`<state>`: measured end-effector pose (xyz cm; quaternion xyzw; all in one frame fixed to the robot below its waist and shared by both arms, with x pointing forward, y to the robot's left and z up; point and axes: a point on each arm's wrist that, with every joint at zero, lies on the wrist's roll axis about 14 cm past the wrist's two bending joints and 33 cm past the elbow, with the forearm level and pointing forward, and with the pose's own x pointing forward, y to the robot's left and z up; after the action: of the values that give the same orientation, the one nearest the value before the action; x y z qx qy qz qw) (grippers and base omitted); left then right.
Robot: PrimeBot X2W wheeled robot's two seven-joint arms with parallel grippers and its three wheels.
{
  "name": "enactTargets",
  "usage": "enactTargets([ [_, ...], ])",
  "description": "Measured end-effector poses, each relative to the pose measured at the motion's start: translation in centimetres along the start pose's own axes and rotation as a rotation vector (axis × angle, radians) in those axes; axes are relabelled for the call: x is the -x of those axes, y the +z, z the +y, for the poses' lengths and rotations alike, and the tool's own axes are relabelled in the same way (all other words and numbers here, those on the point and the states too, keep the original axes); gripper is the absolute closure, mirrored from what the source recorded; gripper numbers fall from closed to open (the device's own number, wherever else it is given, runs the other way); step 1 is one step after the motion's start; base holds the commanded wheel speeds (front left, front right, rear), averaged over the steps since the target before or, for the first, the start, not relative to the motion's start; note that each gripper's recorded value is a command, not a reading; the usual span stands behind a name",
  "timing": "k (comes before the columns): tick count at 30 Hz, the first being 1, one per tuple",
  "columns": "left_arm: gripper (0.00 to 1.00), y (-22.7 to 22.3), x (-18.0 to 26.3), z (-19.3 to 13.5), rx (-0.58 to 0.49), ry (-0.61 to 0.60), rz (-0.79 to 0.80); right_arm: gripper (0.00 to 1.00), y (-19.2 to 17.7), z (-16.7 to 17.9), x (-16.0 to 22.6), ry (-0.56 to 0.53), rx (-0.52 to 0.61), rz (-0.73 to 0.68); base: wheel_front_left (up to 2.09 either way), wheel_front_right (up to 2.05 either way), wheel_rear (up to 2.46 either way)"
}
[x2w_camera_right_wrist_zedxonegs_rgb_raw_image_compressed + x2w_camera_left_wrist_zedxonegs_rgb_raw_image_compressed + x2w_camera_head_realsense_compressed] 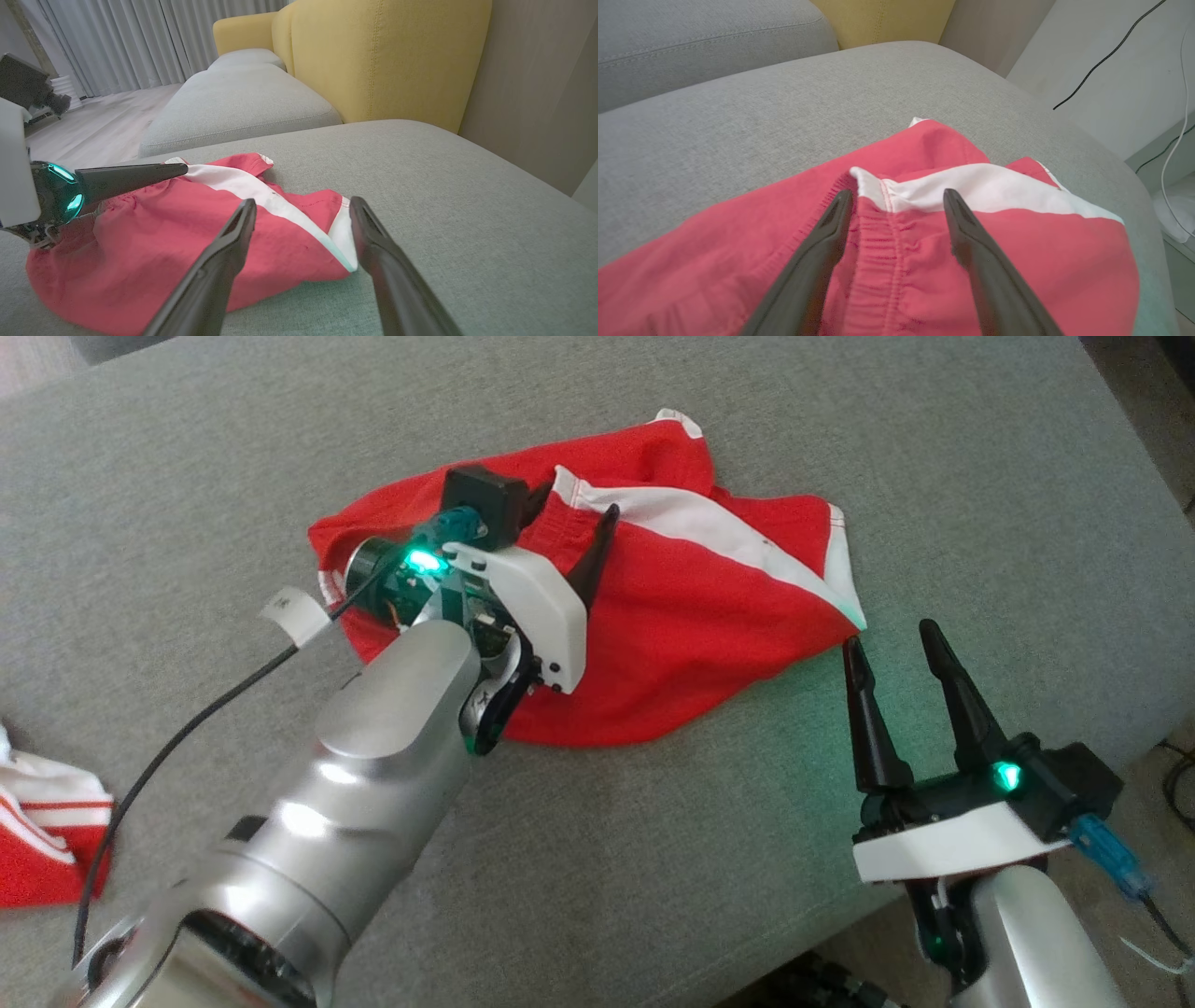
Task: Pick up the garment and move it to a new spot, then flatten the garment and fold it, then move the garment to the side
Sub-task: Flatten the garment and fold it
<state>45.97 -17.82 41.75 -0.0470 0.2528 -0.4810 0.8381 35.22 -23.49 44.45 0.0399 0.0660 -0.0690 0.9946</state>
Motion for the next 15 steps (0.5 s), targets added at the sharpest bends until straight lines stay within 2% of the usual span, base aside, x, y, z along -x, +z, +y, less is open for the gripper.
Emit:
enactTargets([
  [12,0.00,1.0,-0.9,-1.8,-0.023,-0.043,-0.034,0.00,0.3,-0.4,0.8,-0.017,-0.006,-0.007,0.00,0.00,0.00],
  [13,0.10,0.9,-1.0,-1.8,-0.032,-0.037,-0.033,0.00,0.4,-0.4,0.9,-0.017,-0.007,-0.008,0.00,0.00,0.00],
  [14,0.27,0.9,-1.1,-1.7,-0.040,-0.035,-0.032,0.00,0.4,-0.5,1.0,-0.019,-0.008,-0.009,0.00,0.00,0.00],
  [15,0.51,1.0,-1.1,-1.7,-0.048,-0.027,-0.038,0.00,0.5,-0.5,1.0,-0.023,-0.010,-0.010,0.00,0.00,0.00],
])
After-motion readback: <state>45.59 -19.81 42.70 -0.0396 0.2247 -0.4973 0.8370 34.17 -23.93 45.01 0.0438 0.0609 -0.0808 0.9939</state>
